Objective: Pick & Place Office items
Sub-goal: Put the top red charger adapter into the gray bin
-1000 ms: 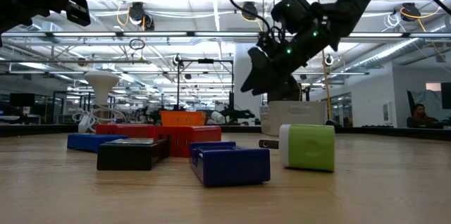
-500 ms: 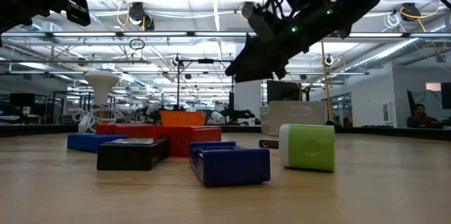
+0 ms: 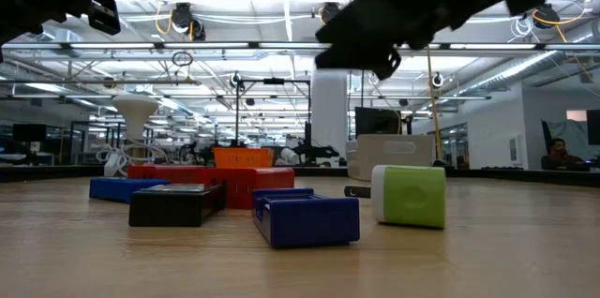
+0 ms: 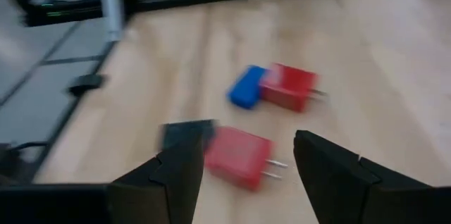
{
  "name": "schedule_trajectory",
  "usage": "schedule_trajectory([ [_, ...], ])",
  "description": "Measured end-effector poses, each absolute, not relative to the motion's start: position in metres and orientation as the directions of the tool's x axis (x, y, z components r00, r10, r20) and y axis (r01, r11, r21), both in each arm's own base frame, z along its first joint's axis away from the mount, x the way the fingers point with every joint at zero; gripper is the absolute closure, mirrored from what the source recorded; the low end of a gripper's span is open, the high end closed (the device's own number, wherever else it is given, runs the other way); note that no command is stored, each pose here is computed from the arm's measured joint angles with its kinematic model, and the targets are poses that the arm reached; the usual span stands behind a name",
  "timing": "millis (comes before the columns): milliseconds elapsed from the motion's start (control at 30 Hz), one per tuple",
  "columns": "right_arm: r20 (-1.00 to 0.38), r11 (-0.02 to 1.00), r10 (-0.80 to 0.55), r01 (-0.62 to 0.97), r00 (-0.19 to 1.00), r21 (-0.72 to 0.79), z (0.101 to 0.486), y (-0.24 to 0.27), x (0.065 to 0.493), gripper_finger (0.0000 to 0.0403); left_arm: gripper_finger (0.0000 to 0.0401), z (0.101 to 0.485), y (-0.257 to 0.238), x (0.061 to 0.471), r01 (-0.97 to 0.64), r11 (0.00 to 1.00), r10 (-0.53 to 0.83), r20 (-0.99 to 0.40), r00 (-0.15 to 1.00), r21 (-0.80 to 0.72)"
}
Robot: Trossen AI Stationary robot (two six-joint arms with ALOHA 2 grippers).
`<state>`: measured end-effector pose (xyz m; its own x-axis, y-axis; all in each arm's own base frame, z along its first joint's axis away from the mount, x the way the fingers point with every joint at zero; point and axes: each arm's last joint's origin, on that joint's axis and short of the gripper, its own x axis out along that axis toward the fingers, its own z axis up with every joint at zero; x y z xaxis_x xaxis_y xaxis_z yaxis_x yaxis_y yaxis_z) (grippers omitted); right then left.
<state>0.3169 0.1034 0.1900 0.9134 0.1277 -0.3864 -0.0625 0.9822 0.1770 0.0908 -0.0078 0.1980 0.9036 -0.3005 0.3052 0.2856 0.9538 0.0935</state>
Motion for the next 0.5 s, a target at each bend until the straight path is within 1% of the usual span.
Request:
schedule_trajectory([
  [200, -0.241, 0.964, 0.245, -0.21, 0.939, 0.16, 0.197, 0.135, 0.302, 0.02, 0.0377, 0.198, -0.008, 0.091, 0.286, 0.954, -0.301, 0.306, 0.903, 0.094],
  [367, -0.219, 0.956, 0.273, -0.239, 0.937, 0.17, 0.199, 0.136, 0.281, 0.0202, 0.0377, 0.203, -0.008, 0.089, 0.285, 0.953, -0.302, 0.351, 0.886, 0.101],
  [400, -0.211, 0.954, 0.277, -0.242, 0.937, 0.177, 0.2, 0.134, 0.276, 0.0203, 0.0377, 0.204, -0.008, 0.088, 0.306, 0.949, -0.311, 0.364, 0.878, 0.075],
  [500, -0.171, 0.949, 0.285, -0.253, 0.943, 0.19, 0.202, 0.127, 0.255, 0.0206, 0.0377, 0.208, -0.01, 0.086, 0.411, 0.908, -0.35, 0.4, 0.847, -0.076],
])
